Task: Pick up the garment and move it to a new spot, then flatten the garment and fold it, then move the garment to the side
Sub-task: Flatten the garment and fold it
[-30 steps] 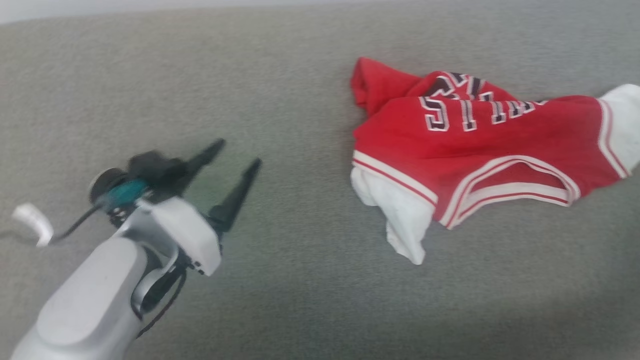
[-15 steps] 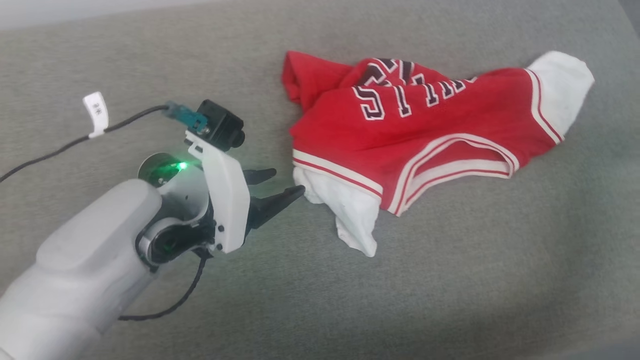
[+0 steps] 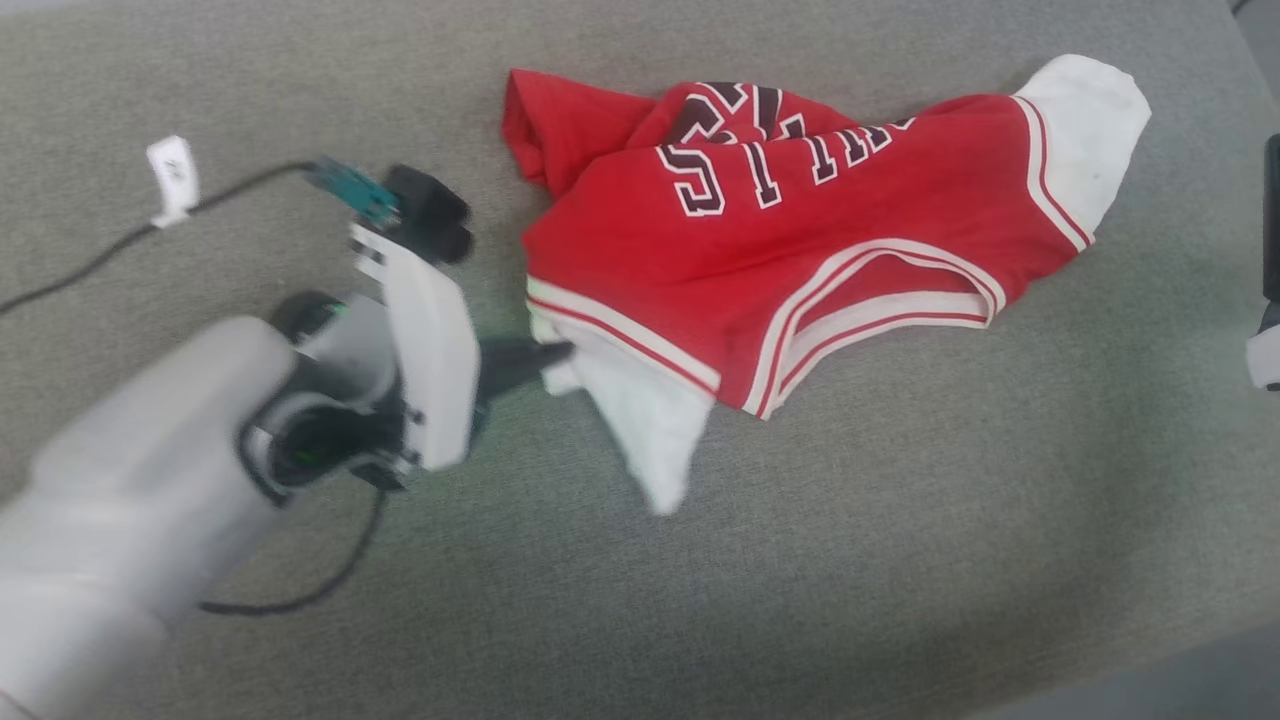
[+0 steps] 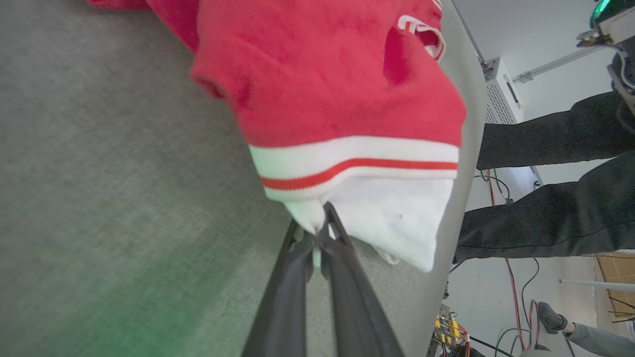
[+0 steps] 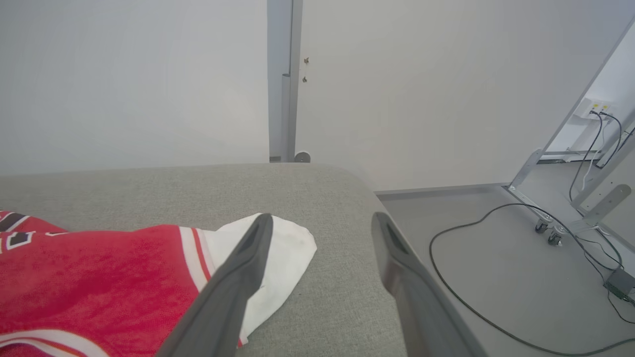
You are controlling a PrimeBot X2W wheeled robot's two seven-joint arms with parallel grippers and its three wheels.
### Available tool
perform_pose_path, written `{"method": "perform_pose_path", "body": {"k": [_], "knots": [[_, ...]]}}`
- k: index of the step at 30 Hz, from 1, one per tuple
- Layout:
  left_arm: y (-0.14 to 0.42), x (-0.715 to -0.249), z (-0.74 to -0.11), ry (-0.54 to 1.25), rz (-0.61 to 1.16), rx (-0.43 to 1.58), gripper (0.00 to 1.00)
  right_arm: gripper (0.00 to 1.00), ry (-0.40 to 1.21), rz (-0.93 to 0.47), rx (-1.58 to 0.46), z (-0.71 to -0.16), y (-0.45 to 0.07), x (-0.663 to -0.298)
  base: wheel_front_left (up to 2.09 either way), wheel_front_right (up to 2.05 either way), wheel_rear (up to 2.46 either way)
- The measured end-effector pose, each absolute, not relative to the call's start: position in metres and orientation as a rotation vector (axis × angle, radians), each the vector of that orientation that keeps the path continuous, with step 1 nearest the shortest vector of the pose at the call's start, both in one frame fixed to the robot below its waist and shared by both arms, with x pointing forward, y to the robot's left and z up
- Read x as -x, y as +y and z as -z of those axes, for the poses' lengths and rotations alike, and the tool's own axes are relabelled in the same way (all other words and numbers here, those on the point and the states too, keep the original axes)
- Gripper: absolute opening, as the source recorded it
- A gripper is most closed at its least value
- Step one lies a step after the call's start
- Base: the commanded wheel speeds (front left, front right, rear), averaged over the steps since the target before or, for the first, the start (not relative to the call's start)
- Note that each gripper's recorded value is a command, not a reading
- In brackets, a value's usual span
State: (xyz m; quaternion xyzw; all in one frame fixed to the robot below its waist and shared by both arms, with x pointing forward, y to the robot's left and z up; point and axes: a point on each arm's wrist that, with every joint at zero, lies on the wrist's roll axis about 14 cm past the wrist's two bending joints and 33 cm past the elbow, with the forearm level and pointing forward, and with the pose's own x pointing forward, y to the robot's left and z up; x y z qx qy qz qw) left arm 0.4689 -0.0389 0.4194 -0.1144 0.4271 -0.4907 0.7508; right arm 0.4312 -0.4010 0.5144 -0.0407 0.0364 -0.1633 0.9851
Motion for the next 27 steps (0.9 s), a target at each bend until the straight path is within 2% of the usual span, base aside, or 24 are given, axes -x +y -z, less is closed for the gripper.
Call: {"method": "perform_pose_path", "body": {"k": [7, 12, 18, 25, 26, 27], "knots": [[0.028, -0.519, -0.445, 0.824, 0.892, 0.192, 0.00, 1.00, 0.066, 0.292, 0.057, -0.512, -0.384, -0.439, 0.00, 0.00, 0.00], [0.088, -0.529, -0.441, 0.889, 0.759, 0.097, 0.00, 1.00, 0.076, 0.264, 0.043, -0.506, -0.372, -0.444, 0.00, 0.00, 0.00], [0.136, -0.542, -0.421, 0.931, 0.646, -0.145, 0.00, 1.00, 0.098, 0.240, 0.042, -0.498, -0.364, -0.448, 0.00, 0.00, 0.00], [0.138, -0.551, -0.403, 0.892, 0.605, -0.199, 0.00, 1.00, 0.139, 0.206, 0.057, -0.489, -0.354, -0.447, 0.00, 0.00, 0.00], [0.139, -0.553, -0.404, 0.873, 0.596, -0.199, 0.07, 1.00, 0.147, 0.199, 0.061, -0.489, -0.352, -0.447, 0.00, 0.00, 0.00], [0.141, -0.556, -0.405, 0.850, 0.585, -0.206, 0.19, 1.00, 0.155, 0.190, 0.071, -0.488, -0.351, -0.447, 0.00, 0.00, 0.00]]}}
